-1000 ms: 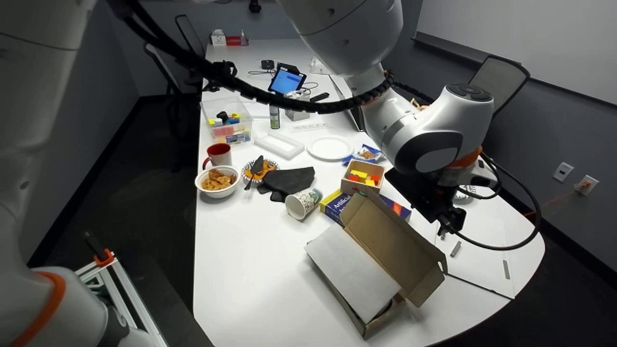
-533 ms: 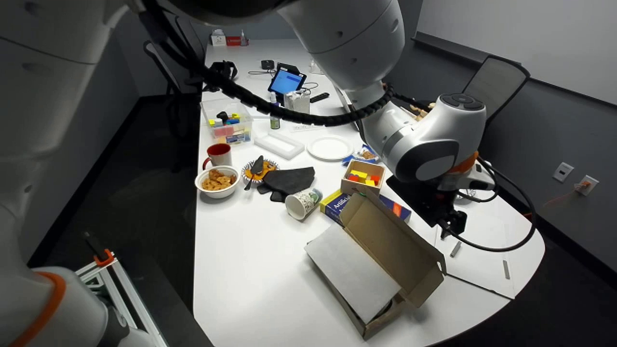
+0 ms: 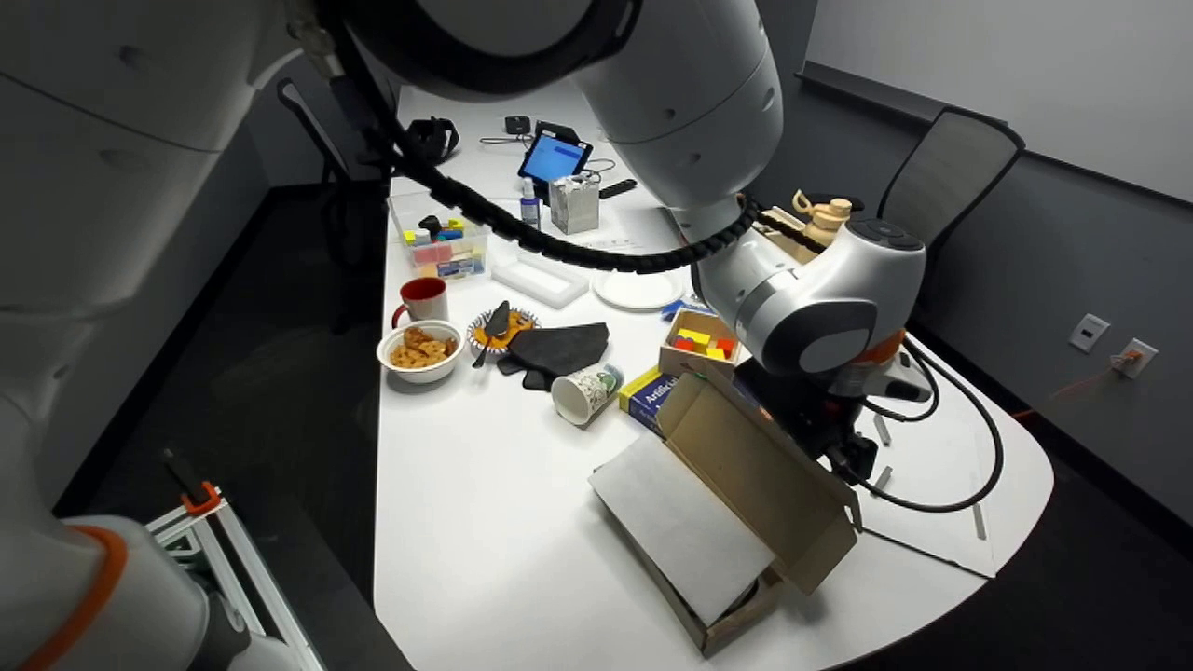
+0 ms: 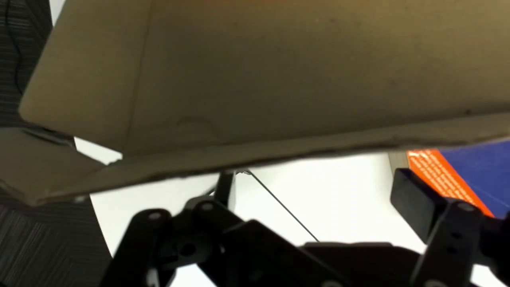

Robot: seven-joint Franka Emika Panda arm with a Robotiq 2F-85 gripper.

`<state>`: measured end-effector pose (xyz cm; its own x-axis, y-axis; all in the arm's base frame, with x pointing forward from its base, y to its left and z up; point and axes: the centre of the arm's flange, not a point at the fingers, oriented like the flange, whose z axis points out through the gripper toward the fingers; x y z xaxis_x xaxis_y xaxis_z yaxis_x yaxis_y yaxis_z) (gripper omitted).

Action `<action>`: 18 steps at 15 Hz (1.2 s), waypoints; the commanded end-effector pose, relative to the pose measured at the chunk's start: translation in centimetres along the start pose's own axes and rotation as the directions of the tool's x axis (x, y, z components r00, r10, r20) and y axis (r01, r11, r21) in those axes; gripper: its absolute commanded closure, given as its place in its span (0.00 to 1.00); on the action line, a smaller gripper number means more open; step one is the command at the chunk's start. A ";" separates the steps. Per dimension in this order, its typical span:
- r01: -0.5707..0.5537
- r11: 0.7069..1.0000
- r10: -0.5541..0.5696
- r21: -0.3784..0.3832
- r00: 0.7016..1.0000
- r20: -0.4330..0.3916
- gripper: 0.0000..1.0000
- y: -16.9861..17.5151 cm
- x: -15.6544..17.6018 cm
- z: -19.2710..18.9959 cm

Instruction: Close the brown box.

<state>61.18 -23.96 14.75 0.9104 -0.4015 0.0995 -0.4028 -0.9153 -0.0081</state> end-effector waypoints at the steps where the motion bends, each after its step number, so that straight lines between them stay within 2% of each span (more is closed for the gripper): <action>1: -0.022 0.999 0.026 -0.034 0.988 0.150 0.00 -0.4 0.7 -3.0; 3: -0.026 0.998 0.041 -0.060 0.962 0.269 0.00 -0.3 0.0 -3.7; 6: -0.029 0.995 0.069 -0.101 0.901 0.427 0.00 -0.4 -1.6 -4.1; 9: -0.025 0.992 0.087 -0.124 0.844 0.529 0.00 -0.6 -3.3 -4.0; 11: -0.018 0.991 0.091 -0.132 0.814 0.573 0.00 -0.6 -4.6 -3.5; 17: -0.001 0.988 0.100 -0.156 0.768 0.633 0.00 -0.1 -7.1 -1.5; 18: 0.002 0.987 0.100 -0.159 0.768 0.632 0.00 0.1 -7.6 -0.9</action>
<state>55.51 -21.07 15.87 0.7377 -0.4134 -0.5337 -0.4205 -0.8999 0.1158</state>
